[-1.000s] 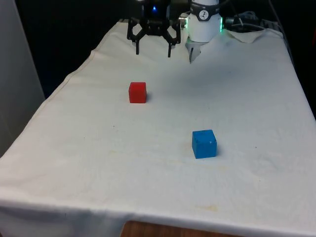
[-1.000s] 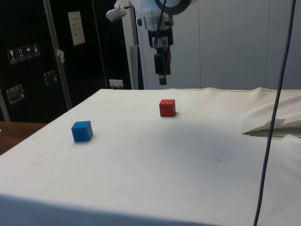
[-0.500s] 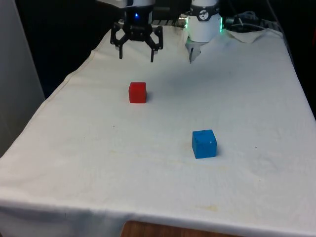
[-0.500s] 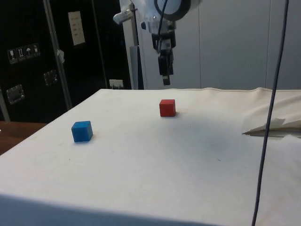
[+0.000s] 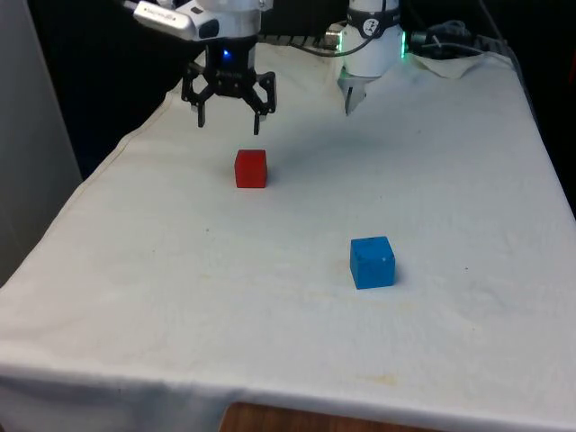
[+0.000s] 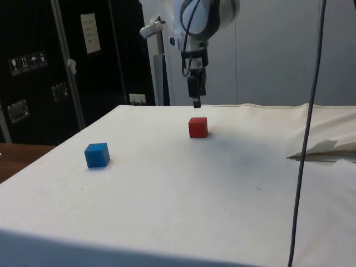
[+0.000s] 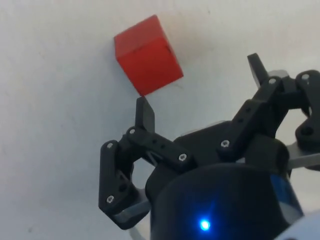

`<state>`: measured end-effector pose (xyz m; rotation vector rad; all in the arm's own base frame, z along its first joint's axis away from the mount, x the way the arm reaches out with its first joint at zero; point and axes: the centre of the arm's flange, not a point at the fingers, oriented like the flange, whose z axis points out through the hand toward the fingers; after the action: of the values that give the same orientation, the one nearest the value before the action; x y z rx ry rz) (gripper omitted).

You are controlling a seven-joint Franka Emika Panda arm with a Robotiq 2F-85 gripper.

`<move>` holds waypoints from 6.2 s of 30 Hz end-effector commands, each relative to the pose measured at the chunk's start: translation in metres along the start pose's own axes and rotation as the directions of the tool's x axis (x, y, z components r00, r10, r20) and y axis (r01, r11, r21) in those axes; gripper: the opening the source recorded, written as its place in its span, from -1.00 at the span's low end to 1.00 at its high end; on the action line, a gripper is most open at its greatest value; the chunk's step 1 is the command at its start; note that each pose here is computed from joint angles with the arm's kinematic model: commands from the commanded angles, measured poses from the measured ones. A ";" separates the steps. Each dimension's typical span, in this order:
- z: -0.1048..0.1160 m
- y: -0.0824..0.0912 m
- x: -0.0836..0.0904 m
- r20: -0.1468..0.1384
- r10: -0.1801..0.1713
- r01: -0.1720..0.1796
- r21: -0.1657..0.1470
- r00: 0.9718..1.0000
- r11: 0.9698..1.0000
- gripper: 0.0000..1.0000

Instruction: Stack the two cubes.

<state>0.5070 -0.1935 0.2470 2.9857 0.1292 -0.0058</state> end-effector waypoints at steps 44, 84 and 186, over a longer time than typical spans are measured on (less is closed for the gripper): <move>0.028 -0.019 0.018 -0.008 0.023 -0.022 0.123 1.000 0.992 1.00; 0.081 -0.024 0.022 0.033 -0.064 0.058 0.150 0.997 0.987 0.59; -0.120 -0.093 0.186 -0.006 -0.084 0.083 0.229 0.996 0.970 -0.99</move>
<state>0.6819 -0.0717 0.3491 3.2115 0.2762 -0.0226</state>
